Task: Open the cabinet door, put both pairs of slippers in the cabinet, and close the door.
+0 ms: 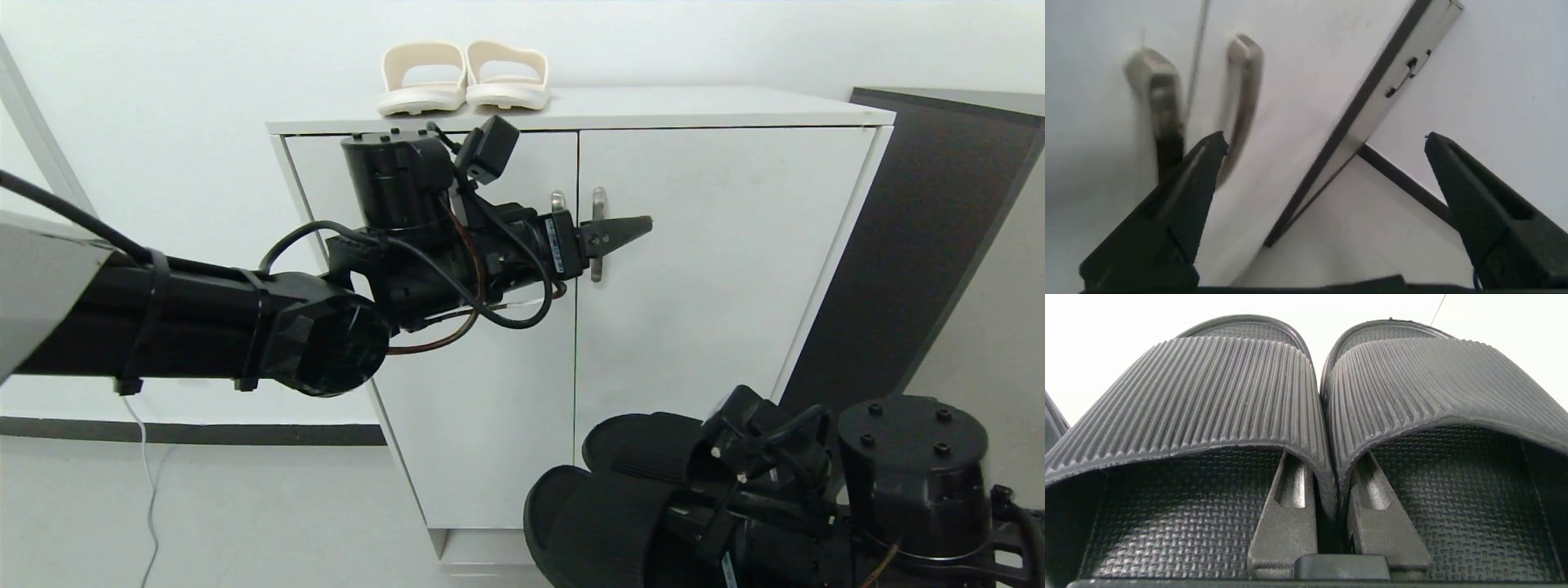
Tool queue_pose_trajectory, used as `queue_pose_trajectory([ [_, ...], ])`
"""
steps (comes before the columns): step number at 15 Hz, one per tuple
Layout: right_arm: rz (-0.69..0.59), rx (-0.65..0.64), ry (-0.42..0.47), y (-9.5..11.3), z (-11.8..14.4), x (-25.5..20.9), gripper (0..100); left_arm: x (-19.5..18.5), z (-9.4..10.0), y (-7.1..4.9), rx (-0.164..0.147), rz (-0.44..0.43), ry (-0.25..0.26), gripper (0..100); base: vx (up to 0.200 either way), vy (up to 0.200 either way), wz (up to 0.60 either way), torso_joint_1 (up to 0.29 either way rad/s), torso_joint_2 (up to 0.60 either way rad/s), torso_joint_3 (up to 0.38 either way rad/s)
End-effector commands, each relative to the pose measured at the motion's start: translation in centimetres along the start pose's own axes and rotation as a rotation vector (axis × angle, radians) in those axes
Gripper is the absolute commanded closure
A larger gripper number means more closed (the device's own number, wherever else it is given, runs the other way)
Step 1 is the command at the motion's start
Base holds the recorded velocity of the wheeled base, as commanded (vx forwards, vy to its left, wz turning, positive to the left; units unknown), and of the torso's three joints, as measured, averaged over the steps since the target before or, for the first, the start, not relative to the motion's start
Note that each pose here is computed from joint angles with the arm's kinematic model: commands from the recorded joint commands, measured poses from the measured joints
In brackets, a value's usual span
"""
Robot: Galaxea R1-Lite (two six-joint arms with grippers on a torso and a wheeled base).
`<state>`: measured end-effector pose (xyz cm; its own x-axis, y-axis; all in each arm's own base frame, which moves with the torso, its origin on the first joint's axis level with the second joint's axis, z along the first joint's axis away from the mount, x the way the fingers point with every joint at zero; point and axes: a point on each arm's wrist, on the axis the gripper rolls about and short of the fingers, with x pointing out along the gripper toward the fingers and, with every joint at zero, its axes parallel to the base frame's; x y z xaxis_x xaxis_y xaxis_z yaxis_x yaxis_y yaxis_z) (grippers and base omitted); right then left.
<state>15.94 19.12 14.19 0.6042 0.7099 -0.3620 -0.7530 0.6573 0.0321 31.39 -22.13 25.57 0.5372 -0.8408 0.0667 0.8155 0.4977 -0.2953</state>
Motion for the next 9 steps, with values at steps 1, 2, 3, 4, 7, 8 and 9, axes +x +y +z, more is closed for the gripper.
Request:
queue_pose_trajectory([
  [1, 0.000, 0.000, 0.004, 0.0, -0.1, 0.1, 100, 1.0, -0.3, 0.8, -0.008, 0.019, 0.014, 0, 0.000, 0.000, 0.00, 0.000, 0.00, 0.000],
  [2, 0.000, 0.000, 0.004, 0.0, -0.1, 0.1, 100, 1.1, -0.3, 0.8, -0.010, 0.020, 0.018, 0, 0.000, 0.000, 0.00, 0.000, 0.00, 0.000],
  [3, 0.000, 0.000, 0.007, 0.0, -0.1, 0.2, 100, 1.5, -0.1, 1.2, -0.011, 0.029, 0.019, 0, 0.000, 0.000, 0.00, 0.000, 0.00, 0.000],
  [4, 0.000, 0.000, 0.007, 0.0, -0.1, 0.2, 100, 1.7, 0.0, 1.3, -0.011, 0.028, 0.018, 0, 0.000, 0.000, 0.00, 0.000, 0.00, 0.000],
  [7, 0.000, 0.000, 0.010, 0.0, -0.2, 0.2, 100, 2.1, -0.5, 1.6, -0.017, 0.030, 0.032, 0, 0.000, 0.000, 0.00, 0.000, 0.00, 0.000],
  [8, 0.000, -0.001, 0.012, 0.0, -0.2, 0.2, 100, 2.2, -0.7, 1.7, -0.018, 0.028, 0.035, 0, 0.000, 0.000, 0.00, 0.000, 0.00, 0.000],
  [9, 0.000, -0.001, 0.012, 0.0, -0.2, 0.2, 100, 2.2, -0.7, 1.7, -0.018, 0.026, 0.035, 100, 0.000, 0.000, 0.00, 0.000, 0.00, 0.000],
])
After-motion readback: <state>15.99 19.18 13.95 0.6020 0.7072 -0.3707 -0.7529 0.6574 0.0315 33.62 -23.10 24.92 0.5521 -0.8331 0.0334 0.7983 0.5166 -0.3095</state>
